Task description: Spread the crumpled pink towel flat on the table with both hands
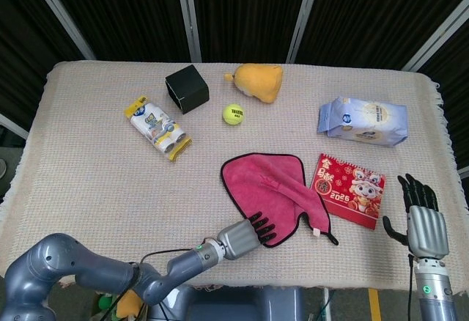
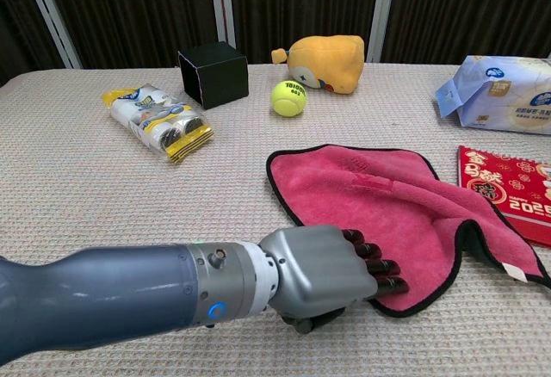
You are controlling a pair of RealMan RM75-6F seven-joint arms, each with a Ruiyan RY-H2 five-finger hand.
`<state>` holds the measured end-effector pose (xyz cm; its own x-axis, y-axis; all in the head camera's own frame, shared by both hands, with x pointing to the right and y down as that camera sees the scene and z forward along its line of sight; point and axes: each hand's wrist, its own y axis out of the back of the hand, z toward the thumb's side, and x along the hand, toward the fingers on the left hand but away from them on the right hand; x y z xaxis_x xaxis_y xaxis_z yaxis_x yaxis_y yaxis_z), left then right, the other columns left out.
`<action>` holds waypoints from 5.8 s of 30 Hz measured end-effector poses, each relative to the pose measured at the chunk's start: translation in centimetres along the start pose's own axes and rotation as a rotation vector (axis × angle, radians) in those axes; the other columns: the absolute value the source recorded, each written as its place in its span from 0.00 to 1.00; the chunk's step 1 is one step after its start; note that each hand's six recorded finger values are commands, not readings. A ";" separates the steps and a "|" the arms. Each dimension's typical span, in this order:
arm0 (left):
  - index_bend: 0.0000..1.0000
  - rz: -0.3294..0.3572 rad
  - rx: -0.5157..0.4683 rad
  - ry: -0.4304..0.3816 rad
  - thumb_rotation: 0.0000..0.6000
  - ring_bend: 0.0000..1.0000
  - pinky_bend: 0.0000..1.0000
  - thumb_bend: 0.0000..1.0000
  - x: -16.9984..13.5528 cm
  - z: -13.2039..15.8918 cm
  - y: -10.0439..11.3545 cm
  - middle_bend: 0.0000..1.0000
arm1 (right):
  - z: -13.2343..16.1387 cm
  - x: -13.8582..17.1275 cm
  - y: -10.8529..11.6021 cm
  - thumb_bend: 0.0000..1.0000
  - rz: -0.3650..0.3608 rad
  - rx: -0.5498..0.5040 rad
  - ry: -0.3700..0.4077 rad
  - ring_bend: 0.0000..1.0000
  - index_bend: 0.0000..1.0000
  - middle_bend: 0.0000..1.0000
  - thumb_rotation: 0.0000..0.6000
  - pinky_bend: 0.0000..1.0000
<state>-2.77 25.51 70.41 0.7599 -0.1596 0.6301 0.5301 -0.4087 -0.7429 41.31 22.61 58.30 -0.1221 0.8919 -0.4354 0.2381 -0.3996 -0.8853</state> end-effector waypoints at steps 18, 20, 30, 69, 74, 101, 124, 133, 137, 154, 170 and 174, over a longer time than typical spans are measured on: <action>0.00 -0.035 -0.005 0.002 1.00 0.00 0.00 0.74 -5.1 -1.7 -3.2 0.00 | 0.7 0.0 0.3 0.39 -0.009 -0.008 0.014 0.00 0.00 0.00 1.00 0.00; 0.00 -0.040 -0.006 -0.003 1.00 0.00 0.00 0.74 -5.6 -1.7 -3.6 0.00 | 0.7 0.0 0.3 0.39 -0.010 -0.010 0.013 0.00 0.00 0.00 1.00 0.00; 0.00 -0.047 -0.003 -0.030 1.00 0.00 0.00 0.74 -7.3 -1.3 -4.4 0.00 | 0.9 0.1 0.4 0.39 -0.011 -0.012 0.023 0.00 0.00 0.00 1.00 0.00; 0.00 0.145 -0.095 0.139 1.00 0.00 0.00 0.37 -11.7 -6.2 -2.4 0.00 | 1.5 0.4 -0.1 0.39 0.002 -0.002 0.043 0.00 0.00 0.00 1.00 0.00; 0.00 0.168 -0.124 0.203 1.00 0.00 0.00 0.37 -12.0 -8.4 -1.7 0.00 | 1.4 0.5 -0.2 0.39 0.005 -0.002 0.041 0.00 0.00 0.00 1.00 0.00; 0.00 0.041 -0.121 0.381 1.00 0.00 0.00 0.40 -9.8 -15.5 -3.8 0.00 | 1.1 -0.1 -0.6 0.39 0.017 0.002 0.030 0.00 0.00 0.00 1.00 0.00; 0.00 -0.077 -0.065 0.401 1.00 0.00 0.00 0.62 -5.9 -16.6 -3.1 0.00 | 0.8 -0.2 -0.3 0.39 0.019 -0.030 0.026 0.00 0.00 0.00 1.00 0.00; 0.00 -0.105 -0.051 0.434 1.00 0.00 0.00 0.62 -6.4 -17.4 -3.7 0.00 | 0.9 0.0 -0.4 0.39 0.037 -0.061 0.026 0.00 0.00 0.00 1.00 0.00; 0.00 -0.119 -0.042 0.450 1.00 0.00 0.00 0.62 -7.0 -18.0 -4.2 0.00 | 1.0 0.1 -0.4 0.39 0.033 -0.057 0.033 0.00 0.00 0.00 1.00 0.00; 0.00 -0.062 -0.045 0.473 1.00 0.00 0.00 0.62 -7.4 -18.7 -3.2 0.00 | 1.1 0.0 -0.4 0.39 0.029 -0.056 0.038 0.00 0.00 0.00 1.00 0.00; 0.00 -0.046 -0.044 0.439 1.00 0.00 0.00 0.62 -4.6 -16.9 -2.6 0.00 | 0.9 0.1 -0.2 0.39 0.023 -0.066 0.040 0.00 0.00 0.00 1.00 0.00; 0.00 -0.070 -0.036 0.441 1.00 0.00 0.00 0.62 -4.5 -16.8 -3.2 0.00 | 1.0 0.1 -0.2 0.39 0.025 -0.067 0.043 0.00 0.00 0.00 1.00 0.00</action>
<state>-14.22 12.46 73.73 0.4854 -0.4953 0.7204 0.5552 -0.4619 -0.6917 40.32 22.60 58.23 -0.0746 0.8907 -0.4484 0.3044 -0.4078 -0.8608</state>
